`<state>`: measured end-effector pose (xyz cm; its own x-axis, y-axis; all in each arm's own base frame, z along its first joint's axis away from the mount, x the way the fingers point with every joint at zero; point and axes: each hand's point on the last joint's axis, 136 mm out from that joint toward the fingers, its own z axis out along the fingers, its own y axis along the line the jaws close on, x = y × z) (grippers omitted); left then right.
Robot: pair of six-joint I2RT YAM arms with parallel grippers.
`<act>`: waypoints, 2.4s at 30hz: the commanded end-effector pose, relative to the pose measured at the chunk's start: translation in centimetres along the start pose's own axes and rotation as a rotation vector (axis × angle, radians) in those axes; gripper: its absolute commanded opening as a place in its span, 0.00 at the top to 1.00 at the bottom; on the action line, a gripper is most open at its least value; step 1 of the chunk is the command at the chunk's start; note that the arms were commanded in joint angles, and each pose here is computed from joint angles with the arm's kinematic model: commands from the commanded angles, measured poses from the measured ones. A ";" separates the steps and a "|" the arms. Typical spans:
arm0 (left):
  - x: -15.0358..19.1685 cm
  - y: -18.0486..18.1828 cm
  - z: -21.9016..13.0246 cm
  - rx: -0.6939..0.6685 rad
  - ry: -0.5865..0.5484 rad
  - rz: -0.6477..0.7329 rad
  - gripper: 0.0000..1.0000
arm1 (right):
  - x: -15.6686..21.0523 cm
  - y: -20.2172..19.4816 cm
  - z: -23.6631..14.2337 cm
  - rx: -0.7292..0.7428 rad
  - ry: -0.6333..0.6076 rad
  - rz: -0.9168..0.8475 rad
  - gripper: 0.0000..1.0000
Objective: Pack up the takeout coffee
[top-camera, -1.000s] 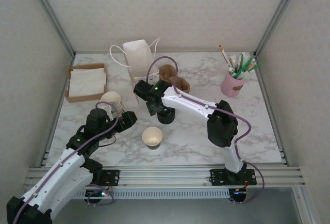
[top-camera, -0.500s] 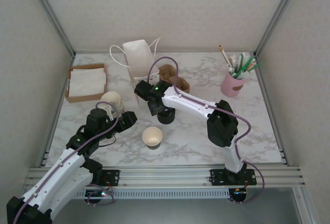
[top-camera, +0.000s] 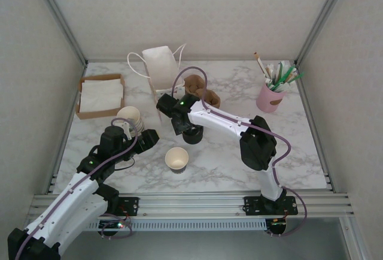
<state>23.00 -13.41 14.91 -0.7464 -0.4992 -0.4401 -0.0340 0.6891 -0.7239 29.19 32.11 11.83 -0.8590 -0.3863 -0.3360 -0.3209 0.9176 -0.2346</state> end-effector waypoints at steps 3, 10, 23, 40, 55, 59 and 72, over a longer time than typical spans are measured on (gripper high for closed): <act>-0.3 -0.2 -0.1 0.010 -0.008 0.016 0.00 | 0.7 0.1 0.8 -0.006 0.031 0.015 0.21; -0.3 -0.2 -0.1 0.009 -0.007 0.015 0.00 | 0.5 -0.4 0.0 -0.008 0.010 0.026 0.24; 0.0 -0.3 0.2 0.020 0.015 0.012 0.04 | 0.1 -0.5 -1.5 -0.051 -0.022 0.044 0.26; 0.7 -1.0 0.7 0.083 0.043 -0.037 0.39 | 0.3 -0.4 -1.3 -0.079 -0.011 0.051 0.19; -0.3 -3.0 -0.7 0.054 -0.011 0.008 0.42 | 0.4 -0.7 -1.5 -0.080 -0.017 0.052 0.18; 0.0 -3.8 -0.6 0.047 -0.014 0.027 0.43 | 0.3 -0.7 -1.7 -0.084 -0.023 0.055 0.20; 1.1 -5.5 1.2 0.076 0.015 0.038 0.58 | 0.3 -0.9 -2.5 -0.103 -0.039 0.060 0.29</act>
<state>22.33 -17.79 16.49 -0.7799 -0.4357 -0.4494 0.0264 0.6945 -0.7190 28.37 31.65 12.92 -0.8663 -0.3470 -0.3594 -0.3152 0.9378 -0.1457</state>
